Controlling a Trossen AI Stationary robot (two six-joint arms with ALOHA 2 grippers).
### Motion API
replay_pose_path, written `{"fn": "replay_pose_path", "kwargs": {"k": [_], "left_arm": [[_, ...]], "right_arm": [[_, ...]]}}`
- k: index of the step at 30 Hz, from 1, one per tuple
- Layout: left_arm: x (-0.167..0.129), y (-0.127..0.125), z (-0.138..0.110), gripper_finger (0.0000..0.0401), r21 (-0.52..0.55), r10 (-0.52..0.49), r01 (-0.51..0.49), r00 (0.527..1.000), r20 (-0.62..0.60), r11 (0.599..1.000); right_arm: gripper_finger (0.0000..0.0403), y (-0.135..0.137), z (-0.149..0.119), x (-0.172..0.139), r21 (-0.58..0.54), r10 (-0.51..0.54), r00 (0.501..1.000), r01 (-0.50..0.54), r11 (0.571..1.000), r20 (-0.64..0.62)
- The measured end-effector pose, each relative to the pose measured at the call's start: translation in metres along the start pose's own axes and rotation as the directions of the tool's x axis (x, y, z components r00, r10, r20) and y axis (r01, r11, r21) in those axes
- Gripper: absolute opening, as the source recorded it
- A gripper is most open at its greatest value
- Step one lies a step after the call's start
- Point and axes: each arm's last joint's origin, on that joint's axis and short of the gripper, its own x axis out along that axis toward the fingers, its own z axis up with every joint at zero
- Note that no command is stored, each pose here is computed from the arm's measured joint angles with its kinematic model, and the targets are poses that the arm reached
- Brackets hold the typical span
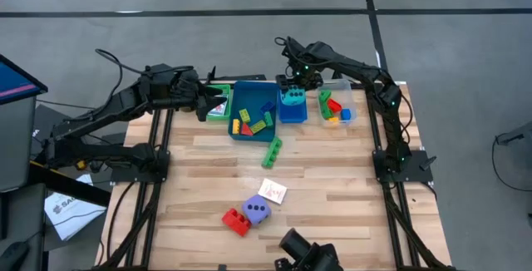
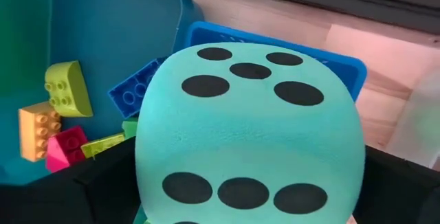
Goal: Pick & Place Toys
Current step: Put the blue dice into the blue bin
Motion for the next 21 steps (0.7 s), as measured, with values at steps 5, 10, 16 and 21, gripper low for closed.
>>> {"fn": "replay_pose_path", "kwargs": {"k": [5,10,16,21], "left_arm": [[0.0000,0.0000,0.0000,0.0208,0.000,0.000,0.000,1.000,0.000,1.000],[0.0000,0.0000,0.0000,0.0208,0.000,0.000,0.000,1.000,0.000,1.000],[0.0000,0.0000,0.0000,0.0208,0.000,0.000,0.000,1.000,0.000,1.000],[0.0000,0.0000,-0.0001,0.0208,0.000,0.000,0.000,1.000,0.000,1.000]], "right_arm": [[0.0400,0.0017,0.0000,0.0001,-0.009,-0.001,1.000,0.001,1.000,0.015],[0.0400,0.0002,-0.0002,-0.0028,0.037,0.003,1.000,-0.004,0.999,0.010],[0.0400,-0.0004,-0.0015,-0.0027,0.044,0.001,1.000,-0.001,0.999,-0.006],[0.0400,0.0027,-0.0021,-0.0023,-0.039,0.017,1.000,-0.017,0.999,-0.001]]}}
